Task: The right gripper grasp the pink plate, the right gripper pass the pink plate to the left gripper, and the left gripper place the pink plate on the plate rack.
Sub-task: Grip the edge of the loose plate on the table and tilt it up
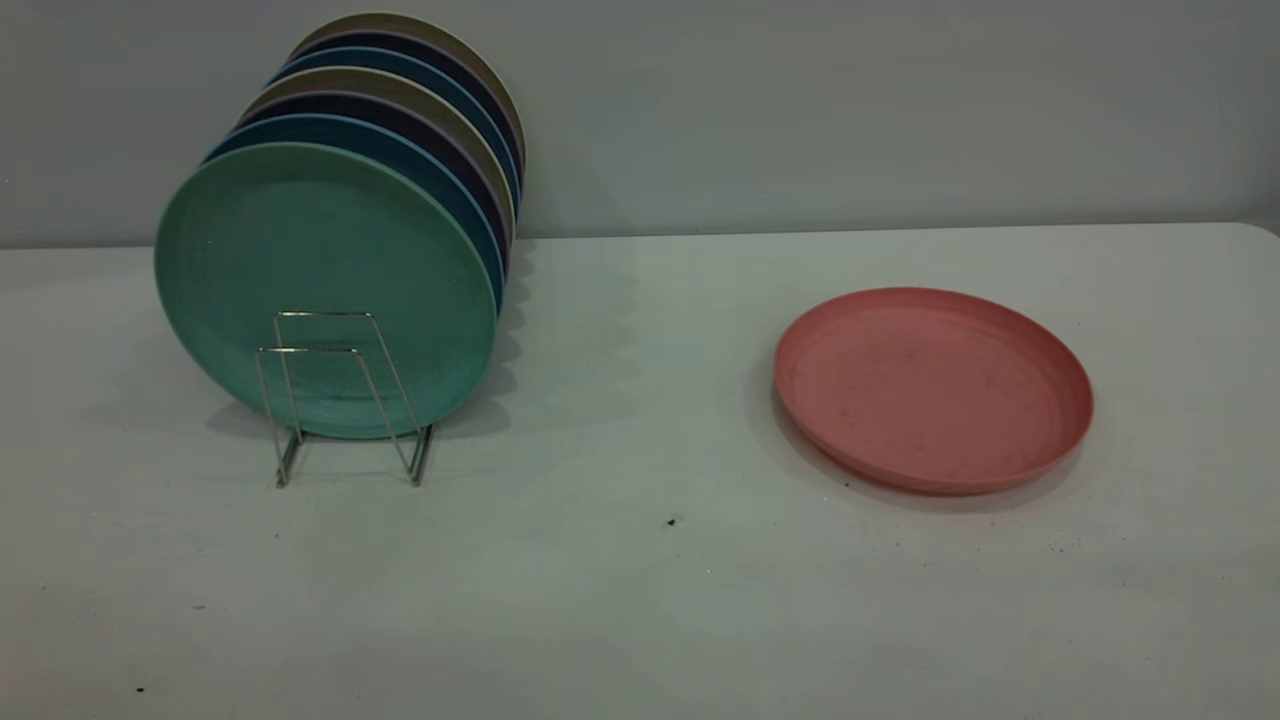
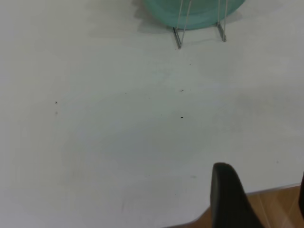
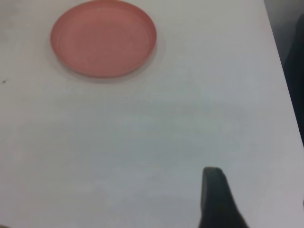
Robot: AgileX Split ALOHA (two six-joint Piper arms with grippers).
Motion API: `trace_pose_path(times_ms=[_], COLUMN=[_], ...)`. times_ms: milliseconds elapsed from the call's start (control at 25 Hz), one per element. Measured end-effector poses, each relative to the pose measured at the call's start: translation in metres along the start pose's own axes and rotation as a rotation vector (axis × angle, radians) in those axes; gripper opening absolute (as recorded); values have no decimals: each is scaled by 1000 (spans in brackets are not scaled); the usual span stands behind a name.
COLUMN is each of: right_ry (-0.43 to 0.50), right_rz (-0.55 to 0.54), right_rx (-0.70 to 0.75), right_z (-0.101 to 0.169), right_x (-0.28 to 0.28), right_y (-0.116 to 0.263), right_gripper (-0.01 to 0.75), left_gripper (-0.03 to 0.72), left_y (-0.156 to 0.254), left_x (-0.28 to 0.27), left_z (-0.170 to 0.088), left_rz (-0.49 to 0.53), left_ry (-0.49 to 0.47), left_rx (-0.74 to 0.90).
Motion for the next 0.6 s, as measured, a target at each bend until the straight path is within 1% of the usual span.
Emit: trace_pose_path(times_ms=[440, 600], right_ry=[0, -18], right_rz=[0, 5], right_rx=[0, 5], right_z=[0, 1], right_x=[0, 0], right_y=[0, -4], right_gripper=[446, 446], left_gripper=[388, 394], left_y=[-1, -11], left_x=[0, -6], left_z=[-1, 1], left_rz=[-6, -24], left_ry=[7, -12], left_rx=[-4, -79])
Point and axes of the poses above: a point on each arm's last joint axis where the gripper is mounted, x pointing out along that axis toward the gripper, z along the wrist's bending axis when the last joint is at zero, y = z × x, the point moved 4 cm from there along x, pointing out along that axis toward the gripper, and after that the axes turned 8 degrees about -x, right-handed, at the moved point
